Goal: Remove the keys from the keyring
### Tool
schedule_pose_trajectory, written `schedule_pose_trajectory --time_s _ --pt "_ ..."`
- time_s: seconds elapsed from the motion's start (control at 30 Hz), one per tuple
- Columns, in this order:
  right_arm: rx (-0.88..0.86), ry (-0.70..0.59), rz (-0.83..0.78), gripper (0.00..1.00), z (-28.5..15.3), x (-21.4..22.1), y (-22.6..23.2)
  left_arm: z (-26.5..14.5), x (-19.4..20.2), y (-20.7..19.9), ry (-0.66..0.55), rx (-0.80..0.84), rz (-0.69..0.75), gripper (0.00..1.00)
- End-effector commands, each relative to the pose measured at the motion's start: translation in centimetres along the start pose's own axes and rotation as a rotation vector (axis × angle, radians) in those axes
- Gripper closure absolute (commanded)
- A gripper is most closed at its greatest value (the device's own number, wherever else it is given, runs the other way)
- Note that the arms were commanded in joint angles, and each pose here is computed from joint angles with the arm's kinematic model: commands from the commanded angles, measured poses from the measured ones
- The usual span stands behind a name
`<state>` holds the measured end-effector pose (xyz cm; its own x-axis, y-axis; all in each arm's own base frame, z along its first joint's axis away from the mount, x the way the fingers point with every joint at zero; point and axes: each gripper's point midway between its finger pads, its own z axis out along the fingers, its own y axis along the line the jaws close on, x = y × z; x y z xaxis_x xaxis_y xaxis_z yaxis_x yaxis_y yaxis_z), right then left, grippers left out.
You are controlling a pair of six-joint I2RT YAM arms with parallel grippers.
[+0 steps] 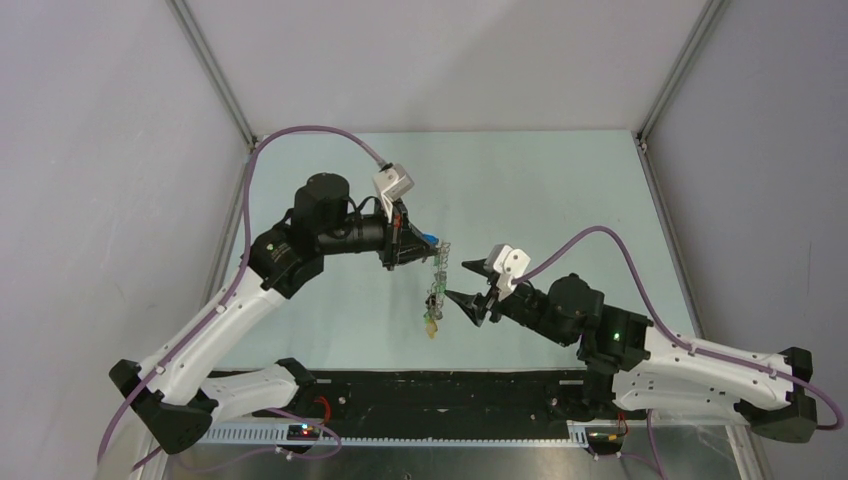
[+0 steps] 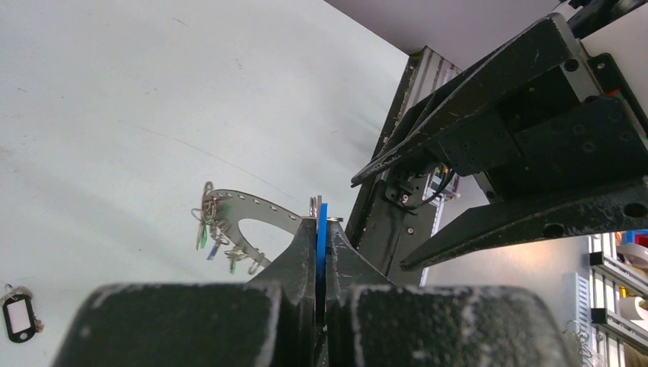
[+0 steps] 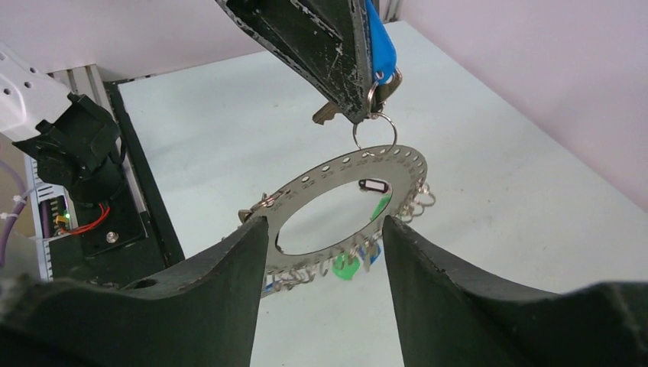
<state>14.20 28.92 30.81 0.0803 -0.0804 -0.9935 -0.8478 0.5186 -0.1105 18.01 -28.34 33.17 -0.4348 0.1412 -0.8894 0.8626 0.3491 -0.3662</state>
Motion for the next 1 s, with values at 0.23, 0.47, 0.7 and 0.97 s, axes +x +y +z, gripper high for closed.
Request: schedule_pose_trajectory --time_s 0.23,0.47,0.7,0.97 --pt "0.034 -0.145 0.006 0.32 1.7 -3.2 -0.2 -0.3 -1.3 1.9 -0.088 -0.130 -0.056 1.00" --pt "0.098 -0.096 -0.013 0.26 4.0 -1.3 -0.7 -0.5 -0.8 3.1 -0.093 -0.206 -0.087 1.00" --pt "0.188 -0.028 0.002 0.25 6.2 1.5 -1.7 -0.6 -0.7 3.2 -0.092 -0.210 -0.084 1.00" --pt "0.243 0.003 0.001 0.26 4.5 3.0 -3.8 -0.6 -0.3 3.1 -0.074 -0.203 -0.076 1.00"
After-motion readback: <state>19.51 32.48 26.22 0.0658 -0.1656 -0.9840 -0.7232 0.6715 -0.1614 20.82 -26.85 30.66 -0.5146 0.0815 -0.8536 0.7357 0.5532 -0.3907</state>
